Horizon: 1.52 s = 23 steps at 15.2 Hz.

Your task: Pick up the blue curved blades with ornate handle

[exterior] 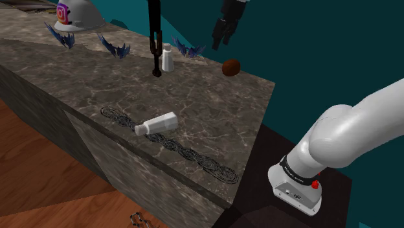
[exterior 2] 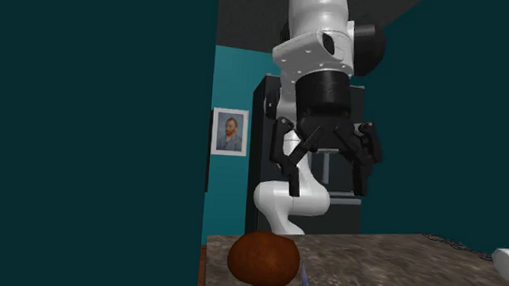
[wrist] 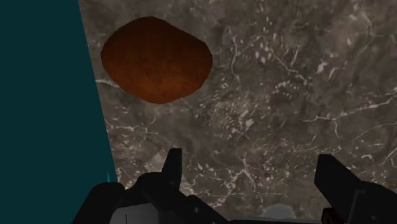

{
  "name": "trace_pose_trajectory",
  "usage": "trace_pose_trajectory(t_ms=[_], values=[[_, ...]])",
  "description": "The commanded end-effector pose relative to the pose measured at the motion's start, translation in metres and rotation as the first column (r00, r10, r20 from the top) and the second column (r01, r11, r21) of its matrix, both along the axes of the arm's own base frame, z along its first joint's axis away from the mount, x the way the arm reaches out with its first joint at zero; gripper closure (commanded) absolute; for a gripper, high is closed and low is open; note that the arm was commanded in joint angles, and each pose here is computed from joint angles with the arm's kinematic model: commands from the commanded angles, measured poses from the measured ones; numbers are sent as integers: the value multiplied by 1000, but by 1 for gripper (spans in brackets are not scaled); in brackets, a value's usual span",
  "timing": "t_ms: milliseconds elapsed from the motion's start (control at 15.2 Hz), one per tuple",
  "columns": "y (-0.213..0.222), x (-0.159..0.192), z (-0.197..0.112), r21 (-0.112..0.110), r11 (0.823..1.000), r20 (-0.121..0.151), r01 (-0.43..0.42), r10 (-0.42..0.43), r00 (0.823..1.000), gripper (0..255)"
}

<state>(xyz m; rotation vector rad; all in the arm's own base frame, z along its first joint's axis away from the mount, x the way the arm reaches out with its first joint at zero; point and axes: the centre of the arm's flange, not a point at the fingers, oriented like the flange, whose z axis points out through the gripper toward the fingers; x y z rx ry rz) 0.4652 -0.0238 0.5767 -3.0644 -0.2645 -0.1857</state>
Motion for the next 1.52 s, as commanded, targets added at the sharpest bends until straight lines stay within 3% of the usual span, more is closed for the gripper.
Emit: trace_pose_trajectory(t_ms=[0,858,1452], values=[[-2,28,-6,-7,1000,-6,-9,9,1000,0],[-22,197,-48,-52,997,-41,-65,63,997,0],[-22,199,-89,-53,996,-41,-65,63,997,0]])
